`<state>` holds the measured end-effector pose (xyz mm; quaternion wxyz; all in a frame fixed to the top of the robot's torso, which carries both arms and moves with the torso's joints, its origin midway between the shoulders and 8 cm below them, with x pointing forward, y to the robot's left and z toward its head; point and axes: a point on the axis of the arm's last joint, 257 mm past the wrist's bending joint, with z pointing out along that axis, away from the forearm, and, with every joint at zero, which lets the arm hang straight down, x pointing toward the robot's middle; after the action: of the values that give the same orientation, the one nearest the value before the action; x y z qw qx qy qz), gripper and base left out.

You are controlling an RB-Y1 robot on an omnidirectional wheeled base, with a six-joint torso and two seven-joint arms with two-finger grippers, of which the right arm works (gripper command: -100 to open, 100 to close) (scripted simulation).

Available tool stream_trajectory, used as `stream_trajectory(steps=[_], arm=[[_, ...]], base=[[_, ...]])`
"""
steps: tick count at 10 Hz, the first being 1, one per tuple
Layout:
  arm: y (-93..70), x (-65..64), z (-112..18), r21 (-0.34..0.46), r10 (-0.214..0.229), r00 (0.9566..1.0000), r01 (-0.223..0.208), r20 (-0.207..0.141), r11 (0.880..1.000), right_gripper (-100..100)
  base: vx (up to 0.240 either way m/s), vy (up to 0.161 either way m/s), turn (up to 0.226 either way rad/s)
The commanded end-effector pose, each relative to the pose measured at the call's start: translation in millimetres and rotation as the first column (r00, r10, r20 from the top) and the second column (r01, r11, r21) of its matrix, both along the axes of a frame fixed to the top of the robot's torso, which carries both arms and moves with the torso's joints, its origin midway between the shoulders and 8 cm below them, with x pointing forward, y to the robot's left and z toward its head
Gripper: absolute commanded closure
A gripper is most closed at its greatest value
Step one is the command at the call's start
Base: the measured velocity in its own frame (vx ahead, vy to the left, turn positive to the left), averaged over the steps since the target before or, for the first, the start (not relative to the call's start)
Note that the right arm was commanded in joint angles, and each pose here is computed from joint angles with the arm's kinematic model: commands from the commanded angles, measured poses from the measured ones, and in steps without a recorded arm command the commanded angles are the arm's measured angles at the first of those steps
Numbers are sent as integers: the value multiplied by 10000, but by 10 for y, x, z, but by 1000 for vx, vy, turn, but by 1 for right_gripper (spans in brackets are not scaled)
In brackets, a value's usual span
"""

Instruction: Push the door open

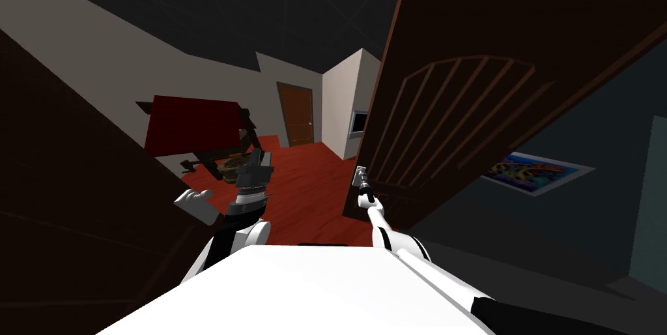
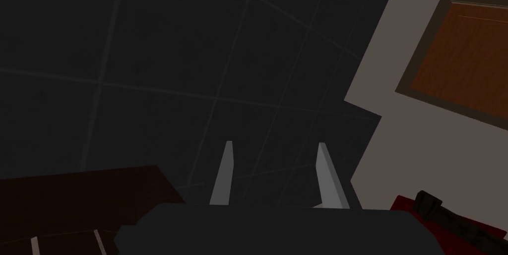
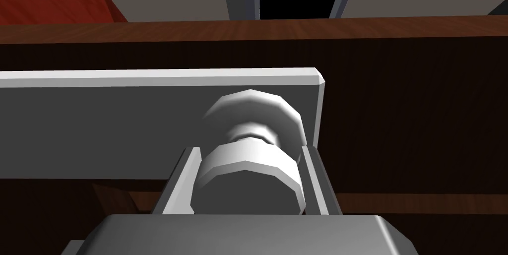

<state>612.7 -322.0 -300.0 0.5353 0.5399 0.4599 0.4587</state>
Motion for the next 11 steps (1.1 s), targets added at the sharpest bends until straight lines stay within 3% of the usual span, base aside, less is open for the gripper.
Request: stream_trajectory(steps=[1, 2, 7, 11], arm=[[-31, 8, 40, -39, -120, 9999, 121, 59, 9999, 100], [-7, 3, 6, -11, -53, 10000, 53, 4, 10000, 100], [-369, -61, 25, -26, -697, 9976, 697, 38, 9976, 100], [-671, -135, 31, -33, -1235, 9923, 1236, 45, 9923, 100]], base=[[149, 74, -107], [65, 35, -32], [171, 75, -55], [214, 88, -62]])
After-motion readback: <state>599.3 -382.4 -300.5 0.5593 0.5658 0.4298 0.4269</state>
